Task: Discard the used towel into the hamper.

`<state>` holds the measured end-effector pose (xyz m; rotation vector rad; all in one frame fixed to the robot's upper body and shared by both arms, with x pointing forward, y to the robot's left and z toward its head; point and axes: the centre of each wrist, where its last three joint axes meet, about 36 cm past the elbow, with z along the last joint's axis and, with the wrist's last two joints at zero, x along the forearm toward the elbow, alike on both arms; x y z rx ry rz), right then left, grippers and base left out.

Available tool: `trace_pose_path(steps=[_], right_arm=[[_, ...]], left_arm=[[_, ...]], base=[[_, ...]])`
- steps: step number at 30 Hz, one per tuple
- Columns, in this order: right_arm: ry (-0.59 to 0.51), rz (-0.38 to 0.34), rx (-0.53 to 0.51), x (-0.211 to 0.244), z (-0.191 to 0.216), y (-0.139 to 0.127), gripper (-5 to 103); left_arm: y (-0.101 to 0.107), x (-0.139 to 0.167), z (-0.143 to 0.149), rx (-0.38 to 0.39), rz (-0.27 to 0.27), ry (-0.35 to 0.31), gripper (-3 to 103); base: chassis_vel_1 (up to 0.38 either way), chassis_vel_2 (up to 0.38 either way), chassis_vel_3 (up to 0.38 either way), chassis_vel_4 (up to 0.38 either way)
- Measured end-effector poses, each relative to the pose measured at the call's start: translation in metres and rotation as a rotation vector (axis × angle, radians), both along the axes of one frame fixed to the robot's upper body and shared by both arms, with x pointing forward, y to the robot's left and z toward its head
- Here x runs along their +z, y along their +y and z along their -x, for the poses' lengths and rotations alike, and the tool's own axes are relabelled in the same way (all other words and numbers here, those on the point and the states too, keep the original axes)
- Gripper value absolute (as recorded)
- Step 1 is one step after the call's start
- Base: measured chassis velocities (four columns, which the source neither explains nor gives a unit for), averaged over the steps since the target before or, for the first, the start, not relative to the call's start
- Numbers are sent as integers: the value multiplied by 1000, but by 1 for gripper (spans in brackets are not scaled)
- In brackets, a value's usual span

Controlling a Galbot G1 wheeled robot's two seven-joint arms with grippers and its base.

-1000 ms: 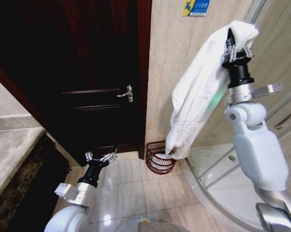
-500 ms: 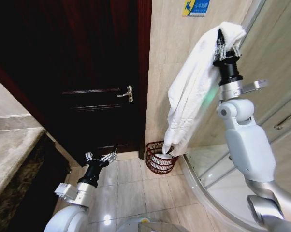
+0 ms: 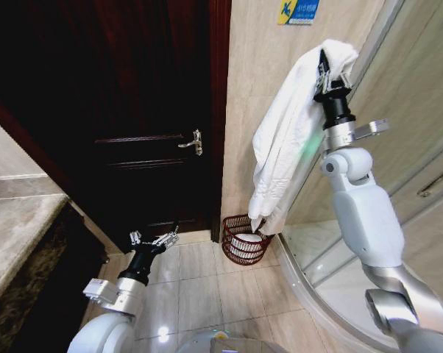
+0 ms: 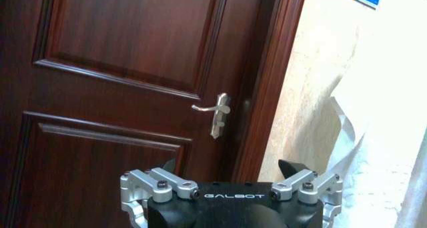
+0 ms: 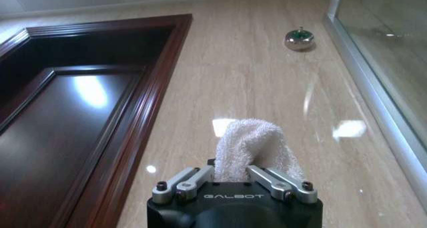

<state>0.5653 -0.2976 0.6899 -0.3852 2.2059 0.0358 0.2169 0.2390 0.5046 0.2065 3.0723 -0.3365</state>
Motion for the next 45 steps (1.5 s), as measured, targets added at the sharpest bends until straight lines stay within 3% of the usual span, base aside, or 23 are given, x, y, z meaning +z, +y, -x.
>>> trace_pose_path(steps=[10, 30, 36, 45], right_arm=[[-16, 3, 26, 12, -7, 15, 8], [19, -8, 22, -6, -10, 16, 8], [56, -88, 64, -40, -23, 25, 8], [92, -114, 50, -64, -33, 28, 8]], left_arm=[[0, 0, 0, 0, 0, 0, 100], [0, 0, 0, 0, 0, 0, 100], [0, 0, 0, 0, 0, 0, 100], [0, 0, 0, 0, 0, 0, 100]], base=[[0, 0, 0, 0], [0, 0, 0, 0], [0, 0, 0, 0], [0, 0, 0, 0]])
